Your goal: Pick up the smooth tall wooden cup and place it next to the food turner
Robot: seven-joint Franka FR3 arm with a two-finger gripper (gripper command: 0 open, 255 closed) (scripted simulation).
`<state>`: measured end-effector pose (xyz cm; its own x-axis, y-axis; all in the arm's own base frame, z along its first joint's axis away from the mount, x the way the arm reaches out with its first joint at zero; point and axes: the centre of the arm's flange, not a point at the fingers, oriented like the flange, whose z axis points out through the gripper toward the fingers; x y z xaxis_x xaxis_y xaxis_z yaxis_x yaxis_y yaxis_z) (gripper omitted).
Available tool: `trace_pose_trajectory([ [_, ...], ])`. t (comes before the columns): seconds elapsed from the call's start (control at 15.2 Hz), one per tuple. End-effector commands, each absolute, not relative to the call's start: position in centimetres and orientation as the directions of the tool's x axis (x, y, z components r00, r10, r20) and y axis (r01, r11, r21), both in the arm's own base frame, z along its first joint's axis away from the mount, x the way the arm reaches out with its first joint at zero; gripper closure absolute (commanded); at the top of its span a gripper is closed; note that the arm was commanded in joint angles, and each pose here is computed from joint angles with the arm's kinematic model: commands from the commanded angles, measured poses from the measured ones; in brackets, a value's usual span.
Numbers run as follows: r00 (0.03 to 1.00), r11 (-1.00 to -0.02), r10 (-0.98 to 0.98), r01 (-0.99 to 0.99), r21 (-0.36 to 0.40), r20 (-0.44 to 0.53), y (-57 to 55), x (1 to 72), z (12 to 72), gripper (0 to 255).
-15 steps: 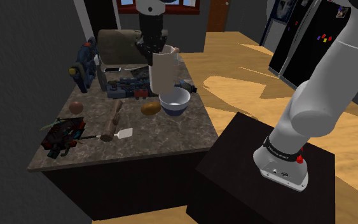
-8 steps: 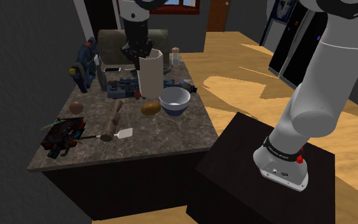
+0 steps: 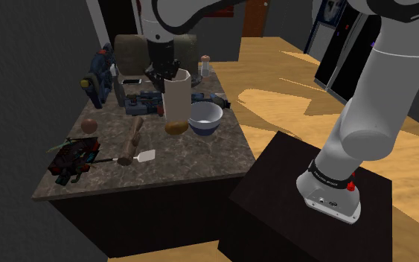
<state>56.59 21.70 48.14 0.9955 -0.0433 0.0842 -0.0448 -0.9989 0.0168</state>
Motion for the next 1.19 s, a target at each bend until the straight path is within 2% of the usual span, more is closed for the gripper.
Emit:
trace_pose_trajectory([
  [0.0,0.995,-0.999,-0.043,-0.045,0.016,0.086,21.7,56.6,47.2,255],
  [1.12,0.995,-0.999,-0.043,-0.045,0.016,0.086,21.7,56.6,38.2,255],
])
